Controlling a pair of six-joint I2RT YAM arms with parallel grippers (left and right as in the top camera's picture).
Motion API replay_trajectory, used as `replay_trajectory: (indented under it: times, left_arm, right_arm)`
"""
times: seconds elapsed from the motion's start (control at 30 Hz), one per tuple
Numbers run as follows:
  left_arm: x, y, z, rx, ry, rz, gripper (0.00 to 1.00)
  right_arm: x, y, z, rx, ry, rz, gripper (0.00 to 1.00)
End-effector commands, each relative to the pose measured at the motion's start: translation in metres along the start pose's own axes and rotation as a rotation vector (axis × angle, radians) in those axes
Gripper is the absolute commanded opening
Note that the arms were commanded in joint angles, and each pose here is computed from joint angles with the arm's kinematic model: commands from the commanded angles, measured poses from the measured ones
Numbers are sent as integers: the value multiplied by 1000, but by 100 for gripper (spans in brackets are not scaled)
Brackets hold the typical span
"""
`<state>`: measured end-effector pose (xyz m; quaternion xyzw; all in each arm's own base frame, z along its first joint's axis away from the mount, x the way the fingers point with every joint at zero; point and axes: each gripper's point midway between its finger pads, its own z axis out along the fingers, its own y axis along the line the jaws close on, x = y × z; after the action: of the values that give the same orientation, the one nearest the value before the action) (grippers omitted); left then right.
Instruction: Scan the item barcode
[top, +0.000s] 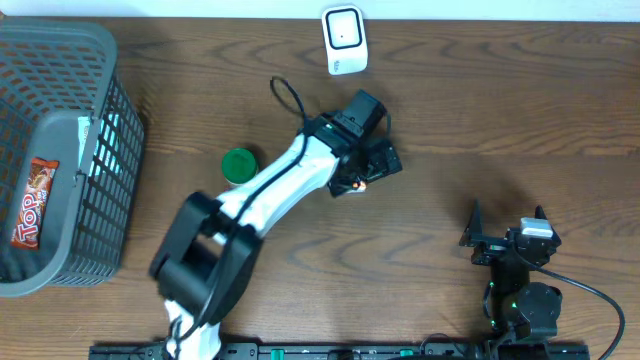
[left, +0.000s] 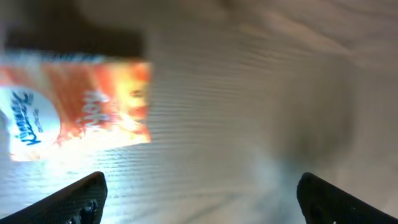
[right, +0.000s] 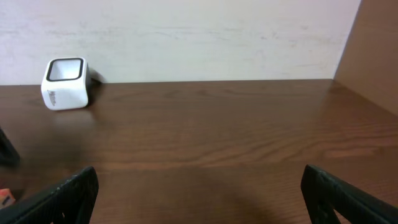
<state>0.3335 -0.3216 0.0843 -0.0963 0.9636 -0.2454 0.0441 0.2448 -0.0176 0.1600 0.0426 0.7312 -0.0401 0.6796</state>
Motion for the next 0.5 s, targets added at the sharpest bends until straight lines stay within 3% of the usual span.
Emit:
replay_trajectory:
  times: [0.0, 0.03, 0.07, 0.17, 0.2, 0.47]
  left_arm:
    - [-13, -12, -35, 20, -101, 343, 98]
    - [-21, -8, -38, -8, -135, 366, 93]
    - [-29, -3, -40, -42, -168, 368, 78]
    - [-50, 16, -39, -140, -243, 346, 21]
    - [-55, 21, -38, -165, -261, 341, 14]
    - [-78, 53, -9, -280, -287, 306, 10]
  right_arm:
    - [2, 2, 0, -8, 3, -12, 99]
    - [2, 2, 0, -8, 3, -12, 99]
    - [2, 2, 0, -8, 4, -12, 99]
    - [2, 2, 0, -8, 3, -12, 99]
    - [2, 2, 0, -8, 3, -12, 99]
    - [2, 2, 0, -8, 3, -12, 99]
